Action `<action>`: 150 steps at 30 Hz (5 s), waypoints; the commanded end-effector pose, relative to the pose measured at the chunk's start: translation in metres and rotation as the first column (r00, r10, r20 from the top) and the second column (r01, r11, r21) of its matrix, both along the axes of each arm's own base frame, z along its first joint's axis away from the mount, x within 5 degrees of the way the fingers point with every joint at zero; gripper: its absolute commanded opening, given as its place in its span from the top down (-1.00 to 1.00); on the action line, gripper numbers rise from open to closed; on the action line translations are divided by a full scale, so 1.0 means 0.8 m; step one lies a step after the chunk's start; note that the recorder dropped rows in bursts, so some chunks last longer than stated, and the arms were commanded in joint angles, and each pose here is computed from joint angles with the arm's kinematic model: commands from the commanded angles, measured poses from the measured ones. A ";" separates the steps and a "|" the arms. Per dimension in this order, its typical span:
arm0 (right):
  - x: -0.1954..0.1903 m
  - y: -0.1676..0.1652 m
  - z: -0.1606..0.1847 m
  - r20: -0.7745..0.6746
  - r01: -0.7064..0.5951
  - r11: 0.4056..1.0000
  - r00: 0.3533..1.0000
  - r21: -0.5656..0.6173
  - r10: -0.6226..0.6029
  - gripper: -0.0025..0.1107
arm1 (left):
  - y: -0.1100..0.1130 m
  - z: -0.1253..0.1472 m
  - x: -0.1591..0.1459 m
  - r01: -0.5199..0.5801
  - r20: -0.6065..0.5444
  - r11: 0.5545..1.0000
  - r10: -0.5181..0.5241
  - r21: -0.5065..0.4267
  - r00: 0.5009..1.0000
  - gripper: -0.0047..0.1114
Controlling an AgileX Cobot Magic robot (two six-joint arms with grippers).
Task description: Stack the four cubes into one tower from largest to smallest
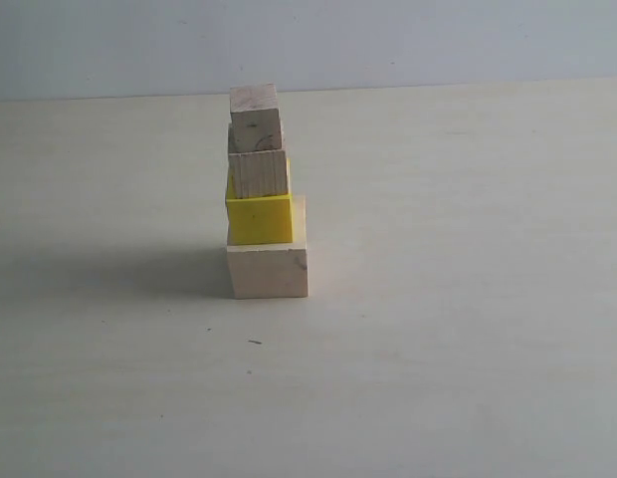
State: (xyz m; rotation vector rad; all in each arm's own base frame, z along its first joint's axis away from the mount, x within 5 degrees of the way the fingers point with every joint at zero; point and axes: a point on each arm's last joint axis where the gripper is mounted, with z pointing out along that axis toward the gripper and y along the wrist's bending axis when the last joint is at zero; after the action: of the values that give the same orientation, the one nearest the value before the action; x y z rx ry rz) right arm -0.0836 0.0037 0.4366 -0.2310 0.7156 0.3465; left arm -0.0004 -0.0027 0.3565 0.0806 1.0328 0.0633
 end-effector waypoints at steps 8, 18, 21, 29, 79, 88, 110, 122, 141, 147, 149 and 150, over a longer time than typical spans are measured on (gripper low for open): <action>0.001 0.001 -0.001 -0.004 -0.001 1.000 1.000 -0.002 0.001 0.96 | -0.001 -0.002 0.001 -0.034 -0.004 0.999 0.034 -0.002 0.999 0.92; 0.001 0.001 -0.001 -0.004 -0.001 1.000 1.000 -0.002 0.001 0.96 | -0.010 -0.039 0.021 0.021 -0.190 0.995 -0.002 0.098 0.982 0.92; 0.001 0.001 -0.001 -0.004 -0.001 1.000 1.000 -0.002 0.001 0.96 | -0.007 -0.064 0.033 0.030 -0.302 0.999 -0.032 -0.011 0.953 0.92; 0.001 0.001 -0.001 -0.004 -0.001 1.000 1.000 -0.002 0.001 0.96 | -0.003 -0.131 0.052 -0.001 -0.560 1.000 -0.009 -0.019 0.829 0.92; 0.001 0.000 -0.001 -0.004 0.004 1.000 1.000 0.003 -0.004 0.96 | 0.005 -0.219 0.067 -0.101 -0.717 0.988 -0.015 -0.118 0.697 0.92; 0.002 -0.001 -0.001 0.003 0.031 1.000 1.000 -0.005 -0.031 0.96 | 0.005 -0.219 0.067 -0.101 -0.717 0.988 -0.015 -0.118 0.697 0.92; 0.105 -0.011 -0.101 -0.363 0.173 0.960 0.928 0.222 -0.083 0.96 | 0.005 -0.219 0.067 -0.101 -0.717 0.988 -0.015 -0.118 0.697 0.92; 0.109 -0.013 -0.113 -0.513 0.245 0.962 0.845 0.121 -0.151 0.96 | 0.005 -0.219 0.067 -0.101 -0.717 0.988 -0.015 -0.118 0.697 0.92; 0.146 -0.026 -0.197 -0.750 0.411 0.912 0.598 -0.016 -0.282 0.96 | 0.005 -0.219 0.067 -0.101 -0.717 0.988 -0.015 -0.118 0.697 0.92; 0.158 -0.024 -0.233 -0.800 0.412 0.911 0.539 -0.021 -0.263 0.96 | 0.005 -0.219 0.067 -0.101 -0.717 0.988 -0.015 -0.118 0.697 0.92; 0.159 -0.024 -0.237 -0.805 0.412 0.911 0.531 -0.027 -0.264 0.96 | 0.005 -0.219 0.067 -0.101 -0.717 0.988 -0.015 -0.118 0.697 0.92; 0.159 -0.024 -0.238 -0.806 0.412 0.911 0.530 -0.028 -0.264 0.96 | 0.005 -0.219 0.067 -0.101 -0.717 0.988 -0.015 -0.118 0.697 0.92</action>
State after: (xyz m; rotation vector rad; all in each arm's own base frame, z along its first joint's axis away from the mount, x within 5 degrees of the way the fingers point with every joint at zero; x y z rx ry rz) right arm 0.0429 -0.0157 0.2479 0.2779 1.6179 0.1128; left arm 0.0533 0.0010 0.1816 -0.0622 1.8424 -0.0094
